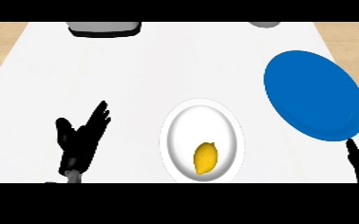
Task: Pick the lemon from the plate and place it in the plate
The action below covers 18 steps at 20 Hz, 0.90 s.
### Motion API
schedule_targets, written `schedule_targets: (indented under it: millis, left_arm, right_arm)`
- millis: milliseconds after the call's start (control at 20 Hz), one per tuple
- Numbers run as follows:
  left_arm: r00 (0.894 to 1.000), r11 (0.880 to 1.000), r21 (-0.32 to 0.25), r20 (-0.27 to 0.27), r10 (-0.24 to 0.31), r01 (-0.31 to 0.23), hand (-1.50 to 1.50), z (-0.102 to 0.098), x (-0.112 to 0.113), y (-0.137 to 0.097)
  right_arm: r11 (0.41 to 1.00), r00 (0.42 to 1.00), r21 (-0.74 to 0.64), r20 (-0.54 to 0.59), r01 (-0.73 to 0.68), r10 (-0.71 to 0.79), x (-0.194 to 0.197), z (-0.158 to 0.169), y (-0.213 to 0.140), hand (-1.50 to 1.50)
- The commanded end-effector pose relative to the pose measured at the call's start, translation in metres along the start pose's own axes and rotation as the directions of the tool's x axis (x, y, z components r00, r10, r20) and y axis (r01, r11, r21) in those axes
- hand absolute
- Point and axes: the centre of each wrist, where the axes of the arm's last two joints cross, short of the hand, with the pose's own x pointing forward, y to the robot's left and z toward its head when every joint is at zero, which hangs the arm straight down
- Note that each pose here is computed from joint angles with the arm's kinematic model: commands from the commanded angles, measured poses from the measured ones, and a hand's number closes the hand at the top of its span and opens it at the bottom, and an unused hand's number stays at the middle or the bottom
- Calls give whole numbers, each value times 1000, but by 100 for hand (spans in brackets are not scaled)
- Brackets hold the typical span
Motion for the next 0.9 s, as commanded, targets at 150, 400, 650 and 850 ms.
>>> schedule_targets:
  millis: [150, 400, 650, 850]
  left_arm:
    - [1000, 999, -42, 8, -10, 10, 0, -5, 11, -10]
    - [1000, 999, -52, 10, 3, -3, 0, -7, 8, -15]
    - [1000, 999, -39, 26, -15, 16, 0, -16, 8, -11]
    - [1000, 999, -37, 11, -7, 7, 0, -15, 11, 6]
  right_arm:
    - [952, 971, 240, -96, -190, 218, 36, 30, -9, -150]
    - [913, 922, 283, -167, -294, 349, 68, 24, 10, -150]
    - [890, 902, 316, -173, -330, 396, 111, 17, 60, -150]
    - [865, 869, 344, -208, -365, 449, 119, 9, 86, -150]
